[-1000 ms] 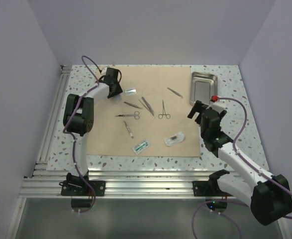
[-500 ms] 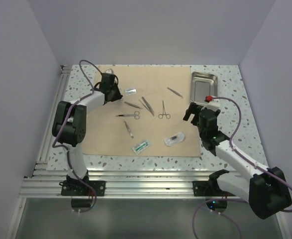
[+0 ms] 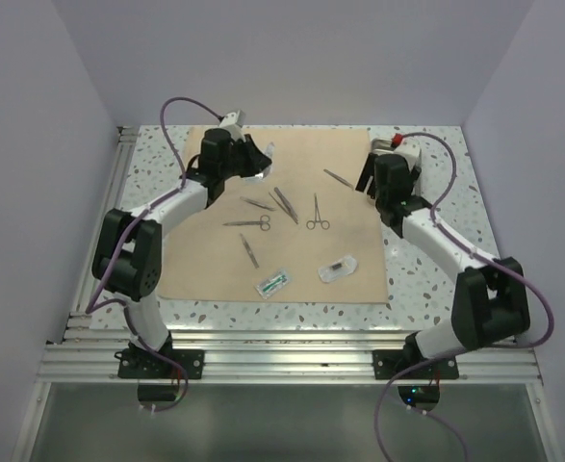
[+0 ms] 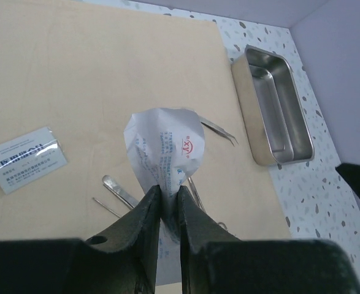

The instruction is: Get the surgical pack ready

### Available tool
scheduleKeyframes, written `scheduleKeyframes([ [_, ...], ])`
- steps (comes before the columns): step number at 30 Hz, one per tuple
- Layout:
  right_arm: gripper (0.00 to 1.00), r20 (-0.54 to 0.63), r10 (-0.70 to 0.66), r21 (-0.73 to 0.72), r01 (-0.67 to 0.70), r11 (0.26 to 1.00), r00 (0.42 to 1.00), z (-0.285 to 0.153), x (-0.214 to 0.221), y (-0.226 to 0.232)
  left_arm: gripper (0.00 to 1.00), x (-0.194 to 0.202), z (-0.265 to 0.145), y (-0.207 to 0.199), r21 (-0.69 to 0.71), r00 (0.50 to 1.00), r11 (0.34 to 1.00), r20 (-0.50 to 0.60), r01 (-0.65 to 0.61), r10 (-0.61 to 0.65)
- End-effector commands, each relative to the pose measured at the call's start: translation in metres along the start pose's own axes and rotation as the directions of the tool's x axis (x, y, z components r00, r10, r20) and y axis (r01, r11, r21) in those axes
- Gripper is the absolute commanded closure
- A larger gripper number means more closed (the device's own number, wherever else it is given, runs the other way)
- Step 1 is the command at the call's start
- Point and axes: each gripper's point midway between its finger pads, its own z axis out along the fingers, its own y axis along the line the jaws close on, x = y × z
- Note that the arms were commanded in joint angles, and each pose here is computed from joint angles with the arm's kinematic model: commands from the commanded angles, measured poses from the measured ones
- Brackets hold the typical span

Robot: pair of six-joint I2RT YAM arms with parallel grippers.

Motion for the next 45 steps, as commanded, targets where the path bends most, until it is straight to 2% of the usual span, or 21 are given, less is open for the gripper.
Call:
scheduleKeyframes([
  [1,0.20,-0.139,-0.091,0.013,0.094,0.996,0.986,0.024,-0.002,0.002,0.81,-0.016,-0.014,-0.037,0.131,0.998,0.990,0.054,-0.051,0.045],
  [6,0.32,-0.260,-0.178,0.003,0.186,0.983,0.949,0.063,0.005,0.016,0.80,-0.023,-0.026,-0.047,0.152,0.995,0.985,0.072,-0.085,0.075],
  [10,0.45,-0.299,-0.211,-0.004,0.219,0.976,0.931,0.086,0.014,0.023,0.80,-0.028,-0.033,-0.051,0.156,0.992,0.982,0.082,-0.105,0.093],
  [12,0.46,-0.306,-0.219,-0.001,0.229,0.973,0.926,0.096,0.012,0.026,0.79,-0.032,-0.036,-0.054,0.159,0.991,0.981,0.092,-0.113,0.100],
  [17,0.58,-0.359,-0.253,0.016,0.277,0.961,0.898,0.116,0.032,0.021,0.79,-0.038,-0.044,-0.061,0.167,0.988,0.978,0.106,-0.128,0.112],
  [23,0.61,-0.383,-0.258,0.033,0.292,0.956,0.887,0.125,0.044,0.007,0.78,-0.039,-0.050,-0.066,0.171,0.985,0.974,0.110,-0.147,0.129],
  [24,0.66,-0.389,-0.261,0.034,0.297,0.954,0.884,0.126,0.048,0.006,0.78,-0.038,-0.050,-0.066,0.169,0.986,0.974,0.108,-0.147,0.130],
  [26,0.70,-0.406,-0.263,0.021,0.297,0.955,0.875,0.124,0.055,0.004,0.78,-0.035,-0.049,-0.065,0.168,0.986,0.975,0.102,-0.147,0.131],
  [27,0.76,-0.414,-0.264,0.016,0.297,0.955,0.871,0.122,0.059,0.004,0.78,-0.035,-0.049,-0.065,0.170,0.986,0.974,0.103,-0.146,0.130],
  [30,0.84,-0.423,-0.263,0.019,0.298,0.954,0.867,0.113,0.064,-0.003,0.78,-0.032,-0.047,-0.066,0.176,0.987,0.974,0.096,-0.145,0.129],
  [31,0.90,-0.422,-0.260,0.025,0.297,0.954,0.869,0.111,0.066,-0.006,0.78,-0.031,-0.047,-0.066,0.175,0.987,0.974,0.095,-0.146,0.131],
  [34,0.94,-0.405,-0.252,0.034,0.290,0.956,0.879,0.097,0.064,-0.013,0.78,-0.028,-0.045,-0.069,0.179,0.987,0.972,0.091,-0.149,0.135],
  [40,0.99,-0.402,-0.253,0.039,0.292,0.955,0.880,0.068,0.062,-0.027,0.78,-0.019,-0.041,-0.078,0.192,0.986,0.969,0.080,-0.156,0.143],
  [45,0.96,-0.418,-0.255,0.018,0.289,0.957,0.872,0.038,0.078,-0.041,0.78,-0.006,-0.035,-0.091,0.218,0.987,0.963,0.056,-0.158,0.149],
])
